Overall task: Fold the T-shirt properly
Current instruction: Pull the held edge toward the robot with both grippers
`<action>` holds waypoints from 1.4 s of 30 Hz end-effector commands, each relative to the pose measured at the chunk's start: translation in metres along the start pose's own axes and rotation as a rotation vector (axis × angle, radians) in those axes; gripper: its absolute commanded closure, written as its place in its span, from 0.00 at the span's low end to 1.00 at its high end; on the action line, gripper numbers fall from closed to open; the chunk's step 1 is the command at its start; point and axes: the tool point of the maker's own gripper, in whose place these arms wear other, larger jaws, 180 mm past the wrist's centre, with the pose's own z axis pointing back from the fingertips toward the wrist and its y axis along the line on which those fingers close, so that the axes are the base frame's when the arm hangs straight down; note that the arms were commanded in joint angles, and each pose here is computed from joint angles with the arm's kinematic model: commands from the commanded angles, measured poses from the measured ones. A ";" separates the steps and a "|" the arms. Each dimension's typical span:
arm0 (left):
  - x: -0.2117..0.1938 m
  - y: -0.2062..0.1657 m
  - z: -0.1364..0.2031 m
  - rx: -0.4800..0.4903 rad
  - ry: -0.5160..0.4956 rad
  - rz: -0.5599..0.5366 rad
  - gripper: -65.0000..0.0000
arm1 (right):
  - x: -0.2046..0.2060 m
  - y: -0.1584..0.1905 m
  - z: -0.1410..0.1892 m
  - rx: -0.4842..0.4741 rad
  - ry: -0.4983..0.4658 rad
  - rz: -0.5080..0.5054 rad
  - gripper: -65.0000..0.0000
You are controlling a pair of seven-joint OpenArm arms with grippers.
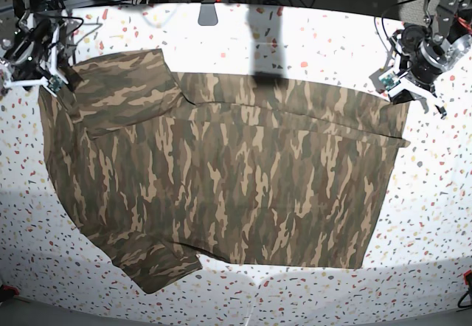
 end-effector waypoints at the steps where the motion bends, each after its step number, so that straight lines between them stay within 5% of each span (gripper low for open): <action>1: -0.005 0.007 0.003 0.013 0.018 -0.015 1.00 | 0.005 -0.010 0.002 -0.029 -0.017 0.038 0.64; 9: -0.005 0.007 0.003 0.013 0.020 -0.015 1.00 | 0.005 0.013 -0.008 -0.020 0.029 0.207 0.65; 13: -0.007 0.005 0.003 0.010 0.027 -0.015 1.00 | -0.002 0.002 -0.006 -0.064 0.068 0.181 0.99; 14: -0.007 0.005 0.003 0.010 0.027 -0.014 1.00 | -0.002 -0.002 -0.005 -0.080 0.065 0.170 1.00; 23: -0.020 -0.009 0.017 -0.021 0.093 -0.017 1.00 | 0.003 -0.008 0.003 -0.054 -0.051 -0.011 1.00; 42: -0.018 -0.044 0.074 -0.057 0.150 -0.040 1.00 | -0.051 0.060 0.025 0.035 -0.060 -0.072 1.00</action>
